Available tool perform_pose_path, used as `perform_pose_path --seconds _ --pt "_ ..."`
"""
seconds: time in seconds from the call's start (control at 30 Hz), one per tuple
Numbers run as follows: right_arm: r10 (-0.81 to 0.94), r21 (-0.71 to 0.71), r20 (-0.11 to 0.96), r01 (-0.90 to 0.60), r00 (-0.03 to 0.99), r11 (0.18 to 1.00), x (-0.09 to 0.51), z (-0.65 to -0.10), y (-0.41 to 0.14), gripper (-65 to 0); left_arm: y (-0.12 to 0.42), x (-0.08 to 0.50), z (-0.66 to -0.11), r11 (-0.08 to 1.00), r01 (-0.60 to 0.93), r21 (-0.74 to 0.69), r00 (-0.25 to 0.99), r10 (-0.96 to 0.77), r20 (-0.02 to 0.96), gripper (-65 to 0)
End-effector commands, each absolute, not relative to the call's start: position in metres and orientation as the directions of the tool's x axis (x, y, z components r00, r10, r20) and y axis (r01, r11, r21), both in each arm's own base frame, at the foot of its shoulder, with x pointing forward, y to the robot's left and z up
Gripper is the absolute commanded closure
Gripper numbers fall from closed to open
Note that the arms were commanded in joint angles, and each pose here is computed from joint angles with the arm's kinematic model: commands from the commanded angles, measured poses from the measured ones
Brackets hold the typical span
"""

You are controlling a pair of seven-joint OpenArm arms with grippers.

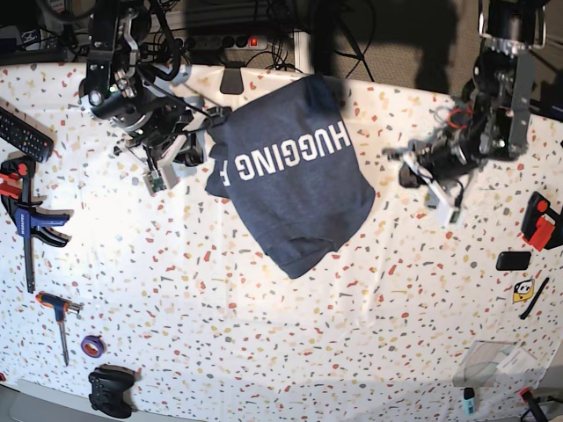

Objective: Fold the T-shirt properly
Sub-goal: 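Lower the folded shirt onto the table with both grippers and release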

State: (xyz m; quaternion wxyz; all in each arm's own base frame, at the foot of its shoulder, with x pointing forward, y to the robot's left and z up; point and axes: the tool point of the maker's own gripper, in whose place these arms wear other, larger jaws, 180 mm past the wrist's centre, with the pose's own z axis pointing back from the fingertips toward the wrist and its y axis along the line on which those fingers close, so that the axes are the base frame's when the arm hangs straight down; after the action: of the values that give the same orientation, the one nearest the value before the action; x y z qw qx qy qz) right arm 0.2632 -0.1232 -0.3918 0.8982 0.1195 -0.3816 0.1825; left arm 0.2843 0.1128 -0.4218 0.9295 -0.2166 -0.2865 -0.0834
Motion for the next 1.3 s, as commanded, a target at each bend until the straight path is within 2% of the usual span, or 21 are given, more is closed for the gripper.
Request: perform_pose_path --seconds 0.0,0.17,0.33,0.47,0.6,0.9,1.1,1.27 --pt "0.241 0.072 0.758 -0.446 0.605 0.892 0.269 -0.38 -0.115 0.0 0.112 0.279 -0.417 0.89 0.299 -0.346 0.817 -0.051 0.575 0.0" --pt "0.281 0.096 0.754 -0.523 0.594 0.847 0.262 -0.383 -0.084 0.0 0.093 0.246 -0.399 0.867 0.349 -0.356 0.786 -0.063 0.615 0.0" --pt "0.315 0.123 0.761 -0.602 0.567 0.789 0.253 -0.384 -0.048 0.0 0.075 0.249 -0.38 0.849 0.358 -0.39 0.729 0.007 0.684 0.0" --pt "0.291 0.128 0.777 -0.592 0.558 0.796 0.256 -0.381 -0.04 0.0 0.06 0.266 -0.369 0.841 0.353 -0.41 0.686 0.066 0.725 0.0" --pt "0.261 0.124 0.796 -0.569 0.546 0.813 0.263 -0.376 -0.041 0.0 0.056 0.285 -0.36 0.858 0.37 -0.357 0.643 0.04 0.764 0.0" --pt "0.215 0.158 0.811 -0.559 0.543 0.814 0.265 -0.371 -0.028 0.0 0.079 0.329 -0.337 0.918 0.355 -0.175 0.551 -0.055 0.833 0.0" --pt "0.222 0.178 0.798 -0.571 0.56 0.801 0.259 -0.374 -0.019 0.0 0.095 0.334 -0.334 0.934 0.322 -0.152 0.549 -0.053 0.834 0.0" --pt "0.233 0.108 0.811 -0.529 0.537 0.842 0.269 -0.359 -0.052 0.0 0.135 0.333 -0.333 0.961 0.214 -0.175 0.557 0.027 0.83 0.0"
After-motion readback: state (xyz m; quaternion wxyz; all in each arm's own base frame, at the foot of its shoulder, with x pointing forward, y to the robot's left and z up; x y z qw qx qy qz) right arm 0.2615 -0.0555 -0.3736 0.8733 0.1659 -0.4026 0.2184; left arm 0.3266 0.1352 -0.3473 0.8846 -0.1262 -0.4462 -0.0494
